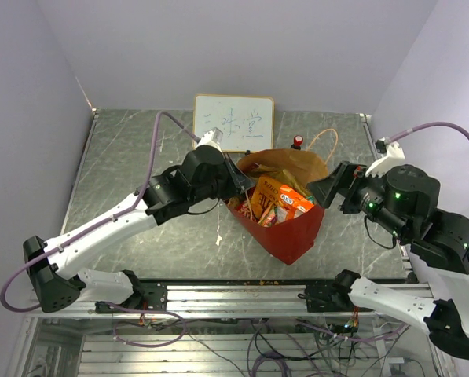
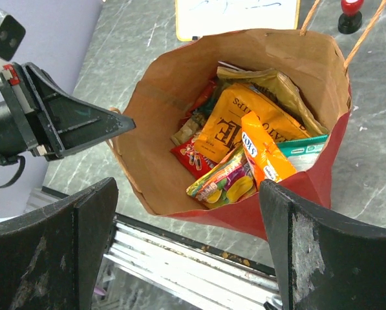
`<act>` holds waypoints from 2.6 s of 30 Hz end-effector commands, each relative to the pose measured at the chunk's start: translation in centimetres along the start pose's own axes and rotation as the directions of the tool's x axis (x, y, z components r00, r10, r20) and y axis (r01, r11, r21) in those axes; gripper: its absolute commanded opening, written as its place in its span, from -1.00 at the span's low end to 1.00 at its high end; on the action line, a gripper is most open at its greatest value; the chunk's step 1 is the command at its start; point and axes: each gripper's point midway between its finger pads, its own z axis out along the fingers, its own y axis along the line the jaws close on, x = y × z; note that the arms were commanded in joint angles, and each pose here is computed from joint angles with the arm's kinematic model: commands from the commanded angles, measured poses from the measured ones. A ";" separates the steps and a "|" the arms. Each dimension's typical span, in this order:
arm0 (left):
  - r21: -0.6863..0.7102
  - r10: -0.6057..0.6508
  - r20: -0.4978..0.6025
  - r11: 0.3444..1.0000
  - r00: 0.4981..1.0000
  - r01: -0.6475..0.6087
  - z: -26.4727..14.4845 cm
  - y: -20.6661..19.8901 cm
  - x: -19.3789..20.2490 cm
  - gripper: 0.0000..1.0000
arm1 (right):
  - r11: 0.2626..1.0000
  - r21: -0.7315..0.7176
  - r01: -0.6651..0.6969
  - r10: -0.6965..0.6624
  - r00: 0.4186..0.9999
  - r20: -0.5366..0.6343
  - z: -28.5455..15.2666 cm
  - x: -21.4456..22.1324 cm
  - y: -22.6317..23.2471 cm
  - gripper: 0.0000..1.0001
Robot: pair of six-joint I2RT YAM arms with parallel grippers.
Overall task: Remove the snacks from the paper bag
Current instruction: Move the paper bag to the center of the board.
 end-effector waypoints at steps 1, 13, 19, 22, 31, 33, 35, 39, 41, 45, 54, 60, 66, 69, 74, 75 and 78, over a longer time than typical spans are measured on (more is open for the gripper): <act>0.060 0.002 0.033 0.998 0.999 -0.004 -2.2 -1.6 -2.8 -0.86 | 1.000 0.014 0.024 -0.024 1.000 -0.017 0.8 0.1 0.1 0.80; 0.034 -0.038 0.033 0.999 0.999 0.036 -5.8 0.5 -5.1 -0.86 | 0.936 0.311 0.166 -0.178 0.984 0.009 4.1 -2.8 -2.9 0.79; -0.006 -0.021 0.025 1.000 0.999 0.021 -6.2 1.9 -6.2 -0.86 | 0.787 0.538 0.302 -0.309 0.948 -0.080 6.4 -5.1 -5.4 0.85; -0.012 -0.011 0.023 1.000 1.000 0.011 -6.2 2.1 -6.5 -0.86 | 0.760 0.564 0.322 -0.292 0.945 -0.146 7.6 -5.5 -7.9 0.91; -0.035 -0.016 0.024 0.999 1.000 0.017 -5.8 3.4 -8.0 -0.86 | 0.805 0.522 0.283 -0.155 0.949 -0.276 11.6 -5.0 -14.3 0.79; -0.041 -0.020 0.025 0.999 0.999 0.021 -5.9 3.8 -8.3 -0.86 | 0.849 0.461 0.258 -0.116 0.942 -0.314 12.7 -3.5 -14.3 0.57; -0.059 -0.031 0.031 0.998 0.999 0.033 -5.9 4.5 -8.7 -0.86 | 0.902 0.367 0.228 -0.108 0.941 -0.320 13.7 -2.6 -13.2 0.36; -0.077 -0.057 0.033 0.995 0.998 0.060 -6.0 5.4 -9.6 -0.86 | 0.953 0.253 0.167 -0.094 0.956 -0.276 14.5 -2.4 -10.9 0.17; -0.089 -0.068 0.032 0.994 0.997 0.070 -6.0 5.8 -10.1 -0.86 | 0.958 0.239 0.159 -0.086 0.953 -0.289 14.9 -2.1 -10.8 -0.19; -0.124 -0.059 0.054 0.990 0.997 0.066 -6.6 6.6 -11.9 -0.86 | 0.980 0.148 0.133 -0.080 0.943 -0.323 15.3 -1.5 -9.2 -0.78; -0.212 -0.038 0.195 0.974 0.980 0.080 -9.7 8.7 -17.8 -0.86 | 0.978 -0.209 -0.030 -0.036 0.950 -0.310 16.2 -0.1 -0.3 -1.00; -0.322 -0.022 0.295 0.939 0.955 0.121 -13.0 11.6 -22.5 -0.86 | 0.920 -0.386 -0.069 -0.075 0.936 -0.344 18.9 2.8 8.8 -1.00; -0.291 0.036 0.364 0.954 0.931 0.077 -14.9 11.1 -27.2 -0.86 | 0.825 -0.546 -0.143 -0.100 0.915 -0.391 19.7 5.8 16.0 -1.00; -0.163 0.066 0.363 0.987 0.930 -0.006 -14.2 8.3 -28.7 -0.86 | 0.811 -0.566 -0.146 -0.127 0.901 -0.415 20.1 7.3 17.0 -1.00; 0.149 0.056 0.345 0.982 0.937 -0.114 -12.8 3.4 -28.9 -0.86 | 0.836 -0.534 -0.127 -0.167 0.868 -0.468 20.5 10.8 15.0 -1.00; 0.201 0.035 0.329 0.974 0.944 -0.107 -12.4 3.1 -28.4 -0.86 | 0.842 -0.526 -0.121 -0.175 0.860 -0.480 20.4 11.5 14.5 -1.00; 0.312 -0.033 0.260 0.949 0.965 -0.052 -11.5 3.0 -26.4 -0.86 | 0.858 -0.498 -0.126 -0.187 0.827 -0.531 20.1 13.6 13.0 -1.00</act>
